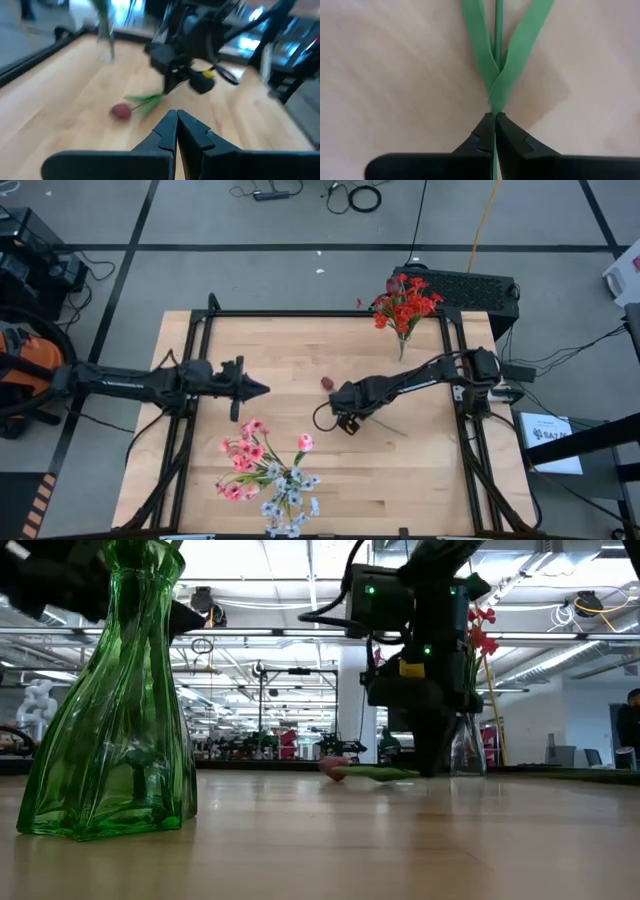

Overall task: Sort flowers into vase by color
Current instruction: Put the red flower into the transparent vase

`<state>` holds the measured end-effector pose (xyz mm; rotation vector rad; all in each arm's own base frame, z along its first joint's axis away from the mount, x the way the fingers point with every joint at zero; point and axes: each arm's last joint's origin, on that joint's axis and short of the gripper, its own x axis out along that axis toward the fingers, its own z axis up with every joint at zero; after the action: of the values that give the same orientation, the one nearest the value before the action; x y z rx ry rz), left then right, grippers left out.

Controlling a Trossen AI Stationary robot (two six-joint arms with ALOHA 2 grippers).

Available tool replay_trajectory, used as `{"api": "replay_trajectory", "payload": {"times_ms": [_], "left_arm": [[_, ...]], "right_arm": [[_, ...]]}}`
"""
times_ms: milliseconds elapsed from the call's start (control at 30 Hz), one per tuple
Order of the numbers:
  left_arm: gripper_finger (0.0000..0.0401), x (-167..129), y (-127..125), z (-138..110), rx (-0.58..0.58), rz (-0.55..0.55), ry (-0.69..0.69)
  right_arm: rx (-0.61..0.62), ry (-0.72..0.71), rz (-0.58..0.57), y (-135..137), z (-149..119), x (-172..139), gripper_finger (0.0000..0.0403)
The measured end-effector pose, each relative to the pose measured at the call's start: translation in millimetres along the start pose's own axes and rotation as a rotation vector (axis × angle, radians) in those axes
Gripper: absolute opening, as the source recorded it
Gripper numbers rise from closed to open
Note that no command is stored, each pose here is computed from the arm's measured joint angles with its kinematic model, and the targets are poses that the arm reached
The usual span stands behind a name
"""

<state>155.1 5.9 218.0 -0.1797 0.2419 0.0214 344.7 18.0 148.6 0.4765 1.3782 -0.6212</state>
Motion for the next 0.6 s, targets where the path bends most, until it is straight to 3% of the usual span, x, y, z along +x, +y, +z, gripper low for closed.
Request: {"api": "replay_trajectory", "payload": {"times_ms": [267, 600], "left_arm": [[0.0015, -9.5, -1.9, -45.9, 0.097, -0.131, -0.322], [0.0015, -19.0, -1.6, -52.9, 0.095, -0.143, -0.271]], "right_arm": [[-0.003, -0.050, 0.007, -0.4, -1.0, -13.9, 0.0000], [0.008, -0.111, 0.036, -5.4, -10.4, -49.7, 0.0000]]}}
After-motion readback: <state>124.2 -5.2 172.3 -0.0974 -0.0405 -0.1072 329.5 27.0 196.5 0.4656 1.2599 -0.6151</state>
